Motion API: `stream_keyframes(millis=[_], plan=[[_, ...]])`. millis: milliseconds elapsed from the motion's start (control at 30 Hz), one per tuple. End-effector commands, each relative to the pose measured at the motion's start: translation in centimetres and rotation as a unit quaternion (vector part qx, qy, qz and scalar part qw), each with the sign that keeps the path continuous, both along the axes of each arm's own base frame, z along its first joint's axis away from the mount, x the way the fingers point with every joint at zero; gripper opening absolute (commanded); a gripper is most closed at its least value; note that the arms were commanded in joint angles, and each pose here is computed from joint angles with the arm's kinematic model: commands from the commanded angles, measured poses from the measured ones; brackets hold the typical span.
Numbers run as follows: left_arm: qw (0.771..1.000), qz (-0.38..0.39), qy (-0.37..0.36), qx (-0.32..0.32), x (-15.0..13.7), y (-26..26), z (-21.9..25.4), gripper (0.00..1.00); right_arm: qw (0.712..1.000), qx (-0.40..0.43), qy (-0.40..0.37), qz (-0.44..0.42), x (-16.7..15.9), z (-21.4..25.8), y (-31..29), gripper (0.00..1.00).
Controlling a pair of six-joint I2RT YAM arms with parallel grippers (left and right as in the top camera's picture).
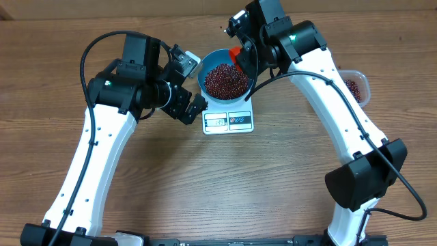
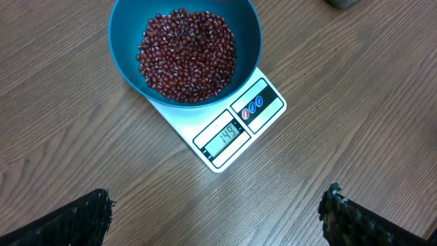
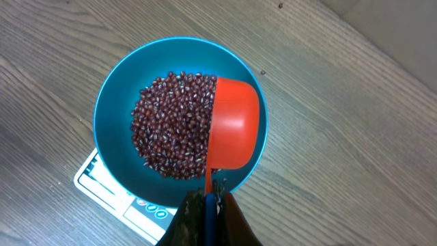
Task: Scoop item into bowl and weigh 150g on scale
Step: 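Hold the scoop over the bowl and shake out small amounts of beans, then lift the empty scoop with the right gripper back toward the bean tub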
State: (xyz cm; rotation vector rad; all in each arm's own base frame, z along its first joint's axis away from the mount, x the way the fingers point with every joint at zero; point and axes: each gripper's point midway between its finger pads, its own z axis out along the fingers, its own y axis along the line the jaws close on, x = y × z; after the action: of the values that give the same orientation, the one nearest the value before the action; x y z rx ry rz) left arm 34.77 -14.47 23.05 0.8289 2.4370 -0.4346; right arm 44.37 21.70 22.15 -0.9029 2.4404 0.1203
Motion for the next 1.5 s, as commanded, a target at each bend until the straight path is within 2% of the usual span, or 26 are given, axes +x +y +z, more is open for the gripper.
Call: stream_keyframes(millis=[0, 433, 867, 1467], plan=[[1.0, -0.005, -0.011, 0.004, -0.3, 0.3, 0.5, 1.0, 0.999, 0.019, -0.032, 0.005, -0.2, 3.1, 0.3, 0.04], [1.0, -0.005, -0.011, 0.004, -0.3, 0.3, 0.5, 1.0, 0.994, 0.109, 0.031, -0.001, -0.8, 3.0, -0.6, 0.04], [1.0, -0.005, -0.012, 0.004, -0.3, 0.3, 0.5, 1.0, 0.97, 0.227, 0.084, -0.014, -0.5, 4.4, -4.1, 0.04], [1.0, -0.005, -0.011, 0.004, -0.3, 0.3, 0.5, 0.99, 0.965, 0.244, 0.095, -0.024, -0.5, 4.5, -5.3, 0.04]])
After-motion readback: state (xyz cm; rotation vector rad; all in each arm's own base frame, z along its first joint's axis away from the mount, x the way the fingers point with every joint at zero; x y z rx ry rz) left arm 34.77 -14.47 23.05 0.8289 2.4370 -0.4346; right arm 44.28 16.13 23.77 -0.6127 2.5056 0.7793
